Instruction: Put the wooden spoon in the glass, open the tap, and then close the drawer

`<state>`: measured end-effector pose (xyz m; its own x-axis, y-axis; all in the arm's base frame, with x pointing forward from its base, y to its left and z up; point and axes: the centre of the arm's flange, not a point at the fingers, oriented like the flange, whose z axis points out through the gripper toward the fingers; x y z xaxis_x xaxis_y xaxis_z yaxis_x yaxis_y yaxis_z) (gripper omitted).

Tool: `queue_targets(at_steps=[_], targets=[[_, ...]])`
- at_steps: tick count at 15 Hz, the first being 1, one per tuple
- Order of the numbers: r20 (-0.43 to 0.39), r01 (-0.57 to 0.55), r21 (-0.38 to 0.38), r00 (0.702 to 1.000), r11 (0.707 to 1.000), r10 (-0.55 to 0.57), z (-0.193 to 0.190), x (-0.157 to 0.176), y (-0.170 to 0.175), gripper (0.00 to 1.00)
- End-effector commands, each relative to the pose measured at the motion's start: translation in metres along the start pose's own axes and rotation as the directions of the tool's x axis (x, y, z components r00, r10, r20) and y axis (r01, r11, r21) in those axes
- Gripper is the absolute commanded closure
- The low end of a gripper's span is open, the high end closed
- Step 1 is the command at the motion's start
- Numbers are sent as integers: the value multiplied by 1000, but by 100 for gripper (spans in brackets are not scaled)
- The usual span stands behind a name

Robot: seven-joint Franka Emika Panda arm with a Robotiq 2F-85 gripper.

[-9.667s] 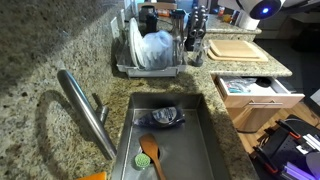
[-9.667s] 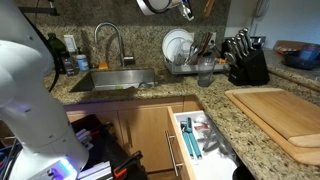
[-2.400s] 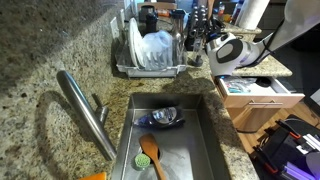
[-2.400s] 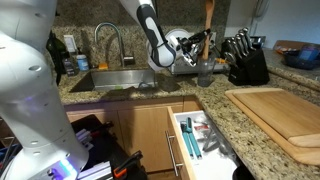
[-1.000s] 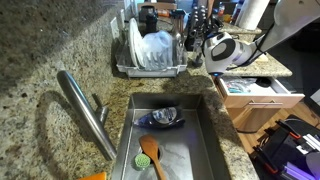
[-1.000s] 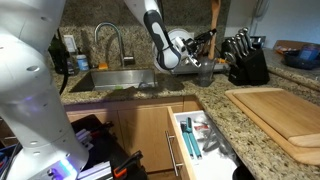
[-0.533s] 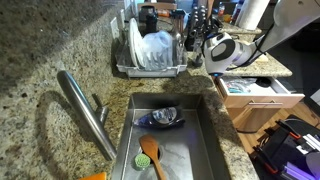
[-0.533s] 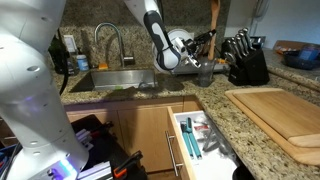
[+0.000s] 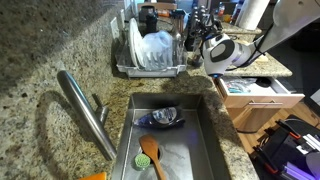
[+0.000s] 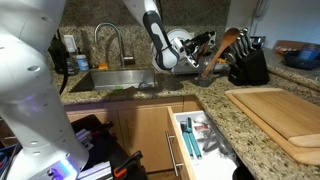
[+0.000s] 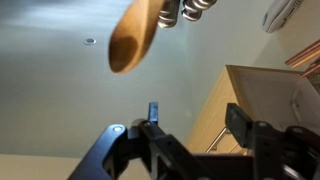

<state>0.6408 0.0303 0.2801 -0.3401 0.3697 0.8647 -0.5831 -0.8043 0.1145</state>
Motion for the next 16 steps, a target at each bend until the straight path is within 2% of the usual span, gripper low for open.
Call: queue_targets(at_steps=[1, 6, 10, 11, 13, 16], targets=[[20, 7, 1, 1000, 1000, -7, 2, 7, 3, 2], [31, 38, 64, 999, 997, -40, 6, 35, 3, 0], [23, 38, 70, 999, 997, -40, 15, 66, -2, 0], [41, 30, 80, 999, 996, -33, 17, 73, -2, 0], [140, -62, 152, 989, 986, 40, 17, 91, -2, 0], [243, -203, 211, 958, 956, 150, 19, 122, 3, 0]])
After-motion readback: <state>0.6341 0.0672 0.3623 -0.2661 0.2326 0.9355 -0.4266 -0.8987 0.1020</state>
